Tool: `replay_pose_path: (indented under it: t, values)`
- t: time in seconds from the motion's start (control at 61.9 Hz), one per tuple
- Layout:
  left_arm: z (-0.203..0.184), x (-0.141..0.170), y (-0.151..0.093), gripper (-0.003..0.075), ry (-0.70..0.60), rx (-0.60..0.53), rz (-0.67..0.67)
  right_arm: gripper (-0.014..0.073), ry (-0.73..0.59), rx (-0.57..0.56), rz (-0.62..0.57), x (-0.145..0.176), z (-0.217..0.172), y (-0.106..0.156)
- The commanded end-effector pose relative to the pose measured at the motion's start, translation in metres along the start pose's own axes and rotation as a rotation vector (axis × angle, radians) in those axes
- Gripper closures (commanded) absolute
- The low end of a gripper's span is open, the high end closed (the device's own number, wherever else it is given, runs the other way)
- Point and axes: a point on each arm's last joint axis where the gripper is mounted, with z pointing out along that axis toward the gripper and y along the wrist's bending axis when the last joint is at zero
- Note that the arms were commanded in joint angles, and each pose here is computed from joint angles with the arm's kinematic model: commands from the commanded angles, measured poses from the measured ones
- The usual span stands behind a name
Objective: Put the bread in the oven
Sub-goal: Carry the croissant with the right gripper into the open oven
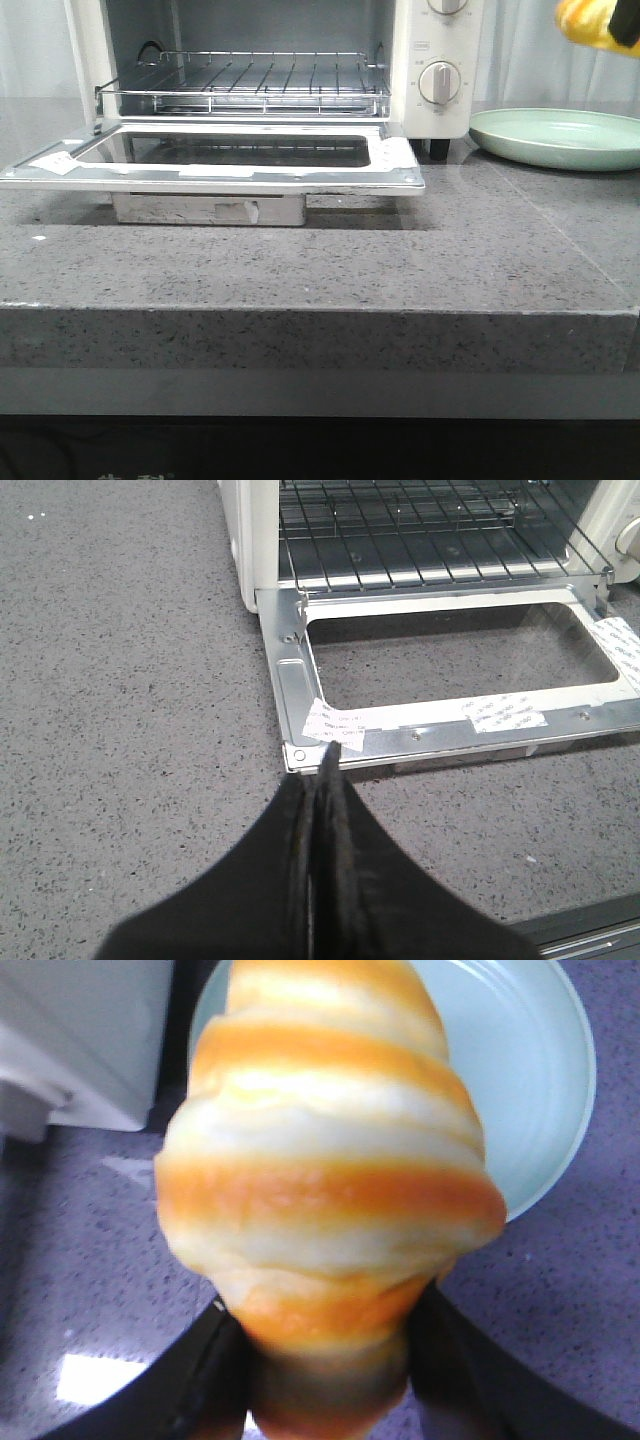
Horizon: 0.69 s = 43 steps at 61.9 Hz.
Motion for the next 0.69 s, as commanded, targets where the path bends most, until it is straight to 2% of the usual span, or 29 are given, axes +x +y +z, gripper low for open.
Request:
replay_pose_path:
  t: [0.0, 0.307, 0.485, 0.679]
  values:
    - [-0.005, -0.014, -0.001, 0.0738, -0.099, 0.007, -0.010, 0.0462, -0.175, -0.034, -0.046, 0.001, -0.039, 0.012]
    - [-0.005, -0.014, -0.001, 0.0738, -0.101, 0.008, -0.010, 0.0462, -0.180, -0.182, -0.174, 0.053, -0.065, 0.053]
    - [-0.005, -0.014, -0.001, 0.0738, -0.101, 0.008, -0.010, 0.0462, -0.164, -0.265, -0.233, 0.062, -0.071, 0.073]
    - [-0.005, -0.014, -0.001, 0.0738, -0.101, 0.010, -0.013, 0.0462, -0.176, -0.388, -0.350, 0.067, -0.071, 0.115]
